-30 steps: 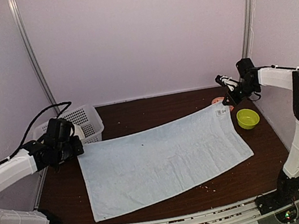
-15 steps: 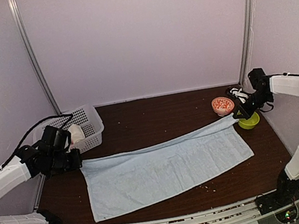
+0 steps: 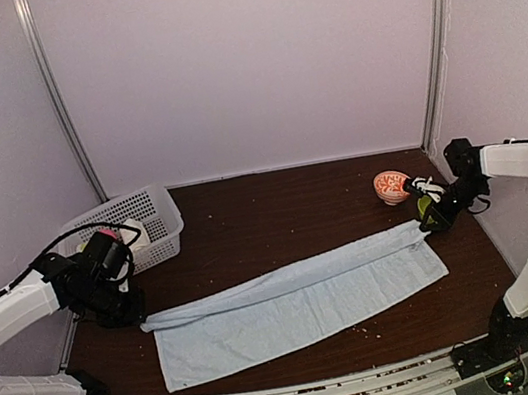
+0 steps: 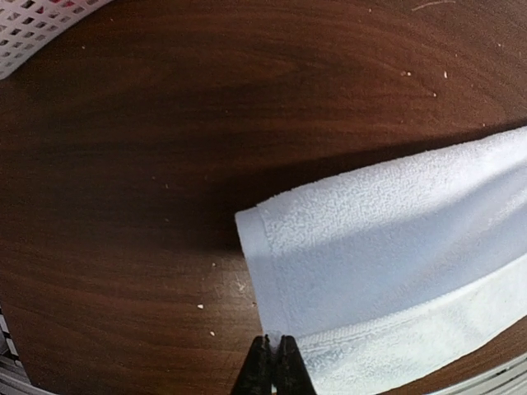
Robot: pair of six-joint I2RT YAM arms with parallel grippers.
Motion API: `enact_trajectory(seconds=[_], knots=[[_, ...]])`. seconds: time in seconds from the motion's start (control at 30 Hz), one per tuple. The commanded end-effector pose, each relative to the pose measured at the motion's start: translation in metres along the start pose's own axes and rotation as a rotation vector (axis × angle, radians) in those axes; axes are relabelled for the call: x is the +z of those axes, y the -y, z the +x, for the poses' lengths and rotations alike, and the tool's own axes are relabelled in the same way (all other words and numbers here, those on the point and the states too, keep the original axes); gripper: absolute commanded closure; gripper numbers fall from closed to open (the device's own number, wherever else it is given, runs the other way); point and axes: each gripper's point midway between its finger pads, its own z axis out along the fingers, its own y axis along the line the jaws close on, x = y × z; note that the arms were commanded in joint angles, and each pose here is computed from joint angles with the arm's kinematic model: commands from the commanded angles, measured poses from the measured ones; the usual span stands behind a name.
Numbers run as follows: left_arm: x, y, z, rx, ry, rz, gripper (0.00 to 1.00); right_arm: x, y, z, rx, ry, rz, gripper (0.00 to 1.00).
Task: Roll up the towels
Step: Fold the towel at the center of the board.
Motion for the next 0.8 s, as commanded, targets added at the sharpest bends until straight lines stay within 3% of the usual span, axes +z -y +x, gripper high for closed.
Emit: enact_trajectory(seconds=[0.0, 0.3, 0.77], knots=[[0.004, 0.005, 0.017, 0.027, -0.099, 0.031, 1.00, -0.014, -0.003, 0.007, -0.037, 0.006, 0.017, 0.97], [0.018, 0.006, 0.041, 0.071, -0.201, 0.053, 1.00, -0.015, -0.011, 0.020, -0.058, 0.001, -0.019, 0.96], [0.019, 0.008, 0.050, 0.146, -0.247, 0.072, 1.00, -0.013, -0.023, 0.043, -0.107, -0.032, -0.112, 0.96]])
